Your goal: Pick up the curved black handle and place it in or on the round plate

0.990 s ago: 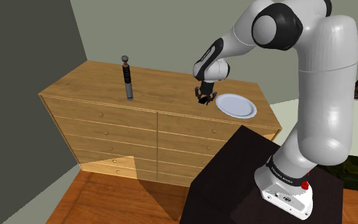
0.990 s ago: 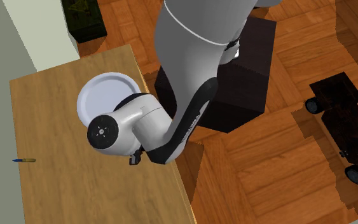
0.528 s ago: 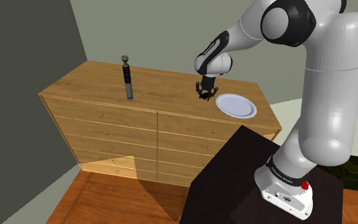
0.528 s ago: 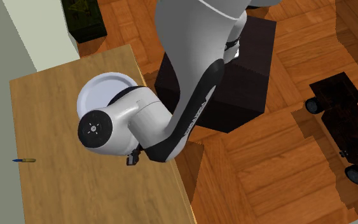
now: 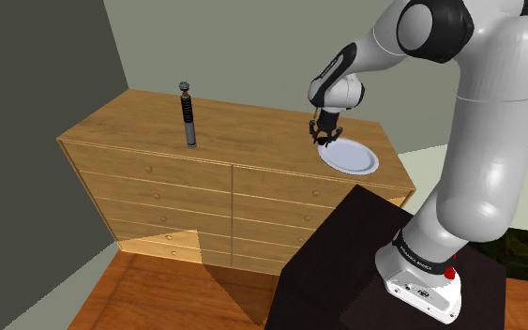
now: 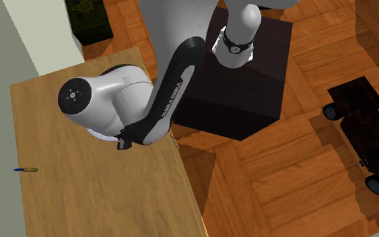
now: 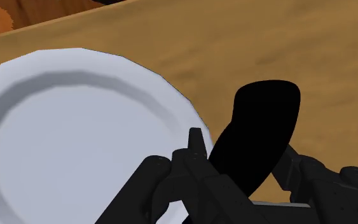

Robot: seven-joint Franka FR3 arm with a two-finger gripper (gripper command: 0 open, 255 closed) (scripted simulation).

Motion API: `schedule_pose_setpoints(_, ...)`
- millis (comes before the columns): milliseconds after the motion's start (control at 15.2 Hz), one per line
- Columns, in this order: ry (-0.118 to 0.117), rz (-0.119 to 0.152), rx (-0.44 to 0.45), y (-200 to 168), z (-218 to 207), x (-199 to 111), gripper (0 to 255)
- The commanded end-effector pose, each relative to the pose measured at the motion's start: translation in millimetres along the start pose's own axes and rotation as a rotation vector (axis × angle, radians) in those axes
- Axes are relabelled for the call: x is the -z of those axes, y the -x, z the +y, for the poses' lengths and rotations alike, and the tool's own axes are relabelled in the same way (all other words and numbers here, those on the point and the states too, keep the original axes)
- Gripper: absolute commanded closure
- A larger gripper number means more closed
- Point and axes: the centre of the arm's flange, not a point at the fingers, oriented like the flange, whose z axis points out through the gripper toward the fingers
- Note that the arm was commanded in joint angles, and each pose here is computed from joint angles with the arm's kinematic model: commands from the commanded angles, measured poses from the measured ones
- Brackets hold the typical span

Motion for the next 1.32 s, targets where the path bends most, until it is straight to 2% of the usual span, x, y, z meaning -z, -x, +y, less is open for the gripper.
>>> schedule_pose_setpoints(0, 0.0, 0.0, 0.002, -12.1, 24.7, -2.3, 255)
schedule_pose_setpoints(594, 0.0, 0.0, 0.002, -77.2, 129.1, -4.3, 255)
schedule_pose_setpoints(1254, 0.0, 0.0, 0.002, -77.1, 129.0, -57.1, 255)
